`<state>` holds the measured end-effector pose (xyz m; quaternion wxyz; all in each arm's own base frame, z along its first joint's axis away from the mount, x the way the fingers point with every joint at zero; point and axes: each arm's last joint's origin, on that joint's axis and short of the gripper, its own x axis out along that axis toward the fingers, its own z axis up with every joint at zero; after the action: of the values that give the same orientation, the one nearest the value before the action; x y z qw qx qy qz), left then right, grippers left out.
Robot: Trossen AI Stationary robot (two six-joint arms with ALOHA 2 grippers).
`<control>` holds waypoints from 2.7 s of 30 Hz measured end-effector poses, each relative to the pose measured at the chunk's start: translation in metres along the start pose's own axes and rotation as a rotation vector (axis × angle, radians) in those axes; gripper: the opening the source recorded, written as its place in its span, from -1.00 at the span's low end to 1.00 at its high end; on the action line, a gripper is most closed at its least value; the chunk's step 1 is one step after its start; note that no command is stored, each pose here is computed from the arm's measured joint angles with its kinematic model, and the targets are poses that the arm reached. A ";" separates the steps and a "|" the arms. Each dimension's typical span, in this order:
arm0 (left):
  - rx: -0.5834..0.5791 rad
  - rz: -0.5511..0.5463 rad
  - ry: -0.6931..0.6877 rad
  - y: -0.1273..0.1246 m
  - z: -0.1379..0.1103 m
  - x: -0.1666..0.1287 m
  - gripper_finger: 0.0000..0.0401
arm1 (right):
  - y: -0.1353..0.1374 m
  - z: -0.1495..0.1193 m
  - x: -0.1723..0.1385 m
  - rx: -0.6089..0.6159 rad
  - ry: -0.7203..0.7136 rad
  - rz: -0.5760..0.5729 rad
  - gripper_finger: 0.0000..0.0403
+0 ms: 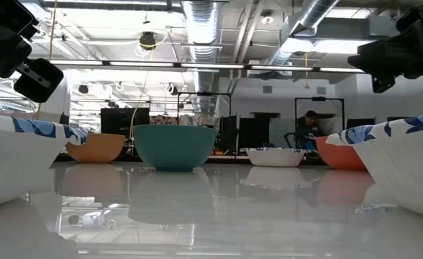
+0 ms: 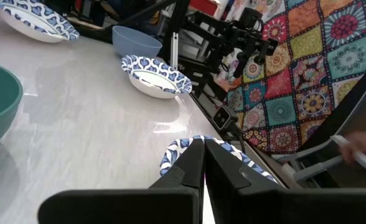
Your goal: Nest bowls inside each other
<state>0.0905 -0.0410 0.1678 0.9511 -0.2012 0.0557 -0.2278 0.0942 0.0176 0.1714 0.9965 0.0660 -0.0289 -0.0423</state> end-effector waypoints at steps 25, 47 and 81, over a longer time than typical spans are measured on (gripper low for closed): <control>-0.403 0.375 -0.465 0.008 0.021 -0.006 -1.00 | 0.000 0.000 0.000 0.000 0.000 0.000 -0.23; -0.624 0.612 -1.134 0.004 0.055 -0.033 -0.82 | -0.003 0.038 -0.007 0.466 -0.395 -0.002 -0.23; 0.083 0.724 -0.764 -0.054 0.188 -0.025 0.00 | -0.006 0.192 -0.032 0.232 0.152 -0.497 0.21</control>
<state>0.0833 -0.0068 0.3620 0.9284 -0.2001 -0.2382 0.2031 0.0493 -0.0104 0.3594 0.9407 0.1876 0.0581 -0.2767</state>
